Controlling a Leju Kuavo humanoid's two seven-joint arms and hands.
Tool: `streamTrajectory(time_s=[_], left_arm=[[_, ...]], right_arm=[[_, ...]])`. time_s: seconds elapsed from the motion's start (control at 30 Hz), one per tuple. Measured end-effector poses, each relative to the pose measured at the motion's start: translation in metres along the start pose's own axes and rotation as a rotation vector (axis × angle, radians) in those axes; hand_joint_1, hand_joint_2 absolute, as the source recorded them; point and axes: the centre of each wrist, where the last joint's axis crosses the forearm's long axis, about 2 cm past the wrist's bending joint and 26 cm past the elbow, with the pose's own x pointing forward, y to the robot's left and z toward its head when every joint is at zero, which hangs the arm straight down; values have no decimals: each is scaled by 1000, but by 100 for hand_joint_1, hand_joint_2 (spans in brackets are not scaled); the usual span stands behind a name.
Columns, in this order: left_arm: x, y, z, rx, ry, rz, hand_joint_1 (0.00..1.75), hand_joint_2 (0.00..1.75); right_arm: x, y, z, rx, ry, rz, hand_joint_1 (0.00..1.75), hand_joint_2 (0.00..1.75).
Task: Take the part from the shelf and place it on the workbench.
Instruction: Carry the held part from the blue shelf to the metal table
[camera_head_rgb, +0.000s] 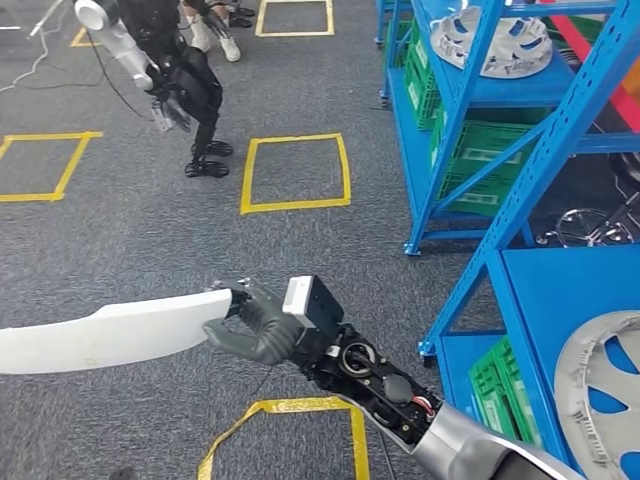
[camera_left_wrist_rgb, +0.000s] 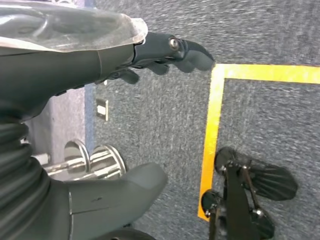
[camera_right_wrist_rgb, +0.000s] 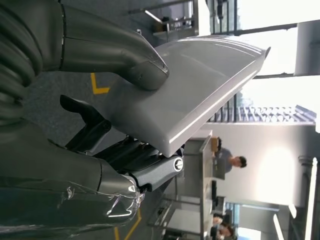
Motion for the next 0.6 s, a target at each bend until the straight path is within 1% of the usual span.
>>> streamTrajectory(time_s=[0.23, 0.6], left_arm=[[0, 0, 0, -1, 1, 1, 0, 175], [7, 1, -1, 4, -13, -14, 0, 175]], right_arm=[[-3, 0, -1, 4, 13, -3, 175, 175], [-4, -1, -4, 4, 26, 18, 175, 175]])
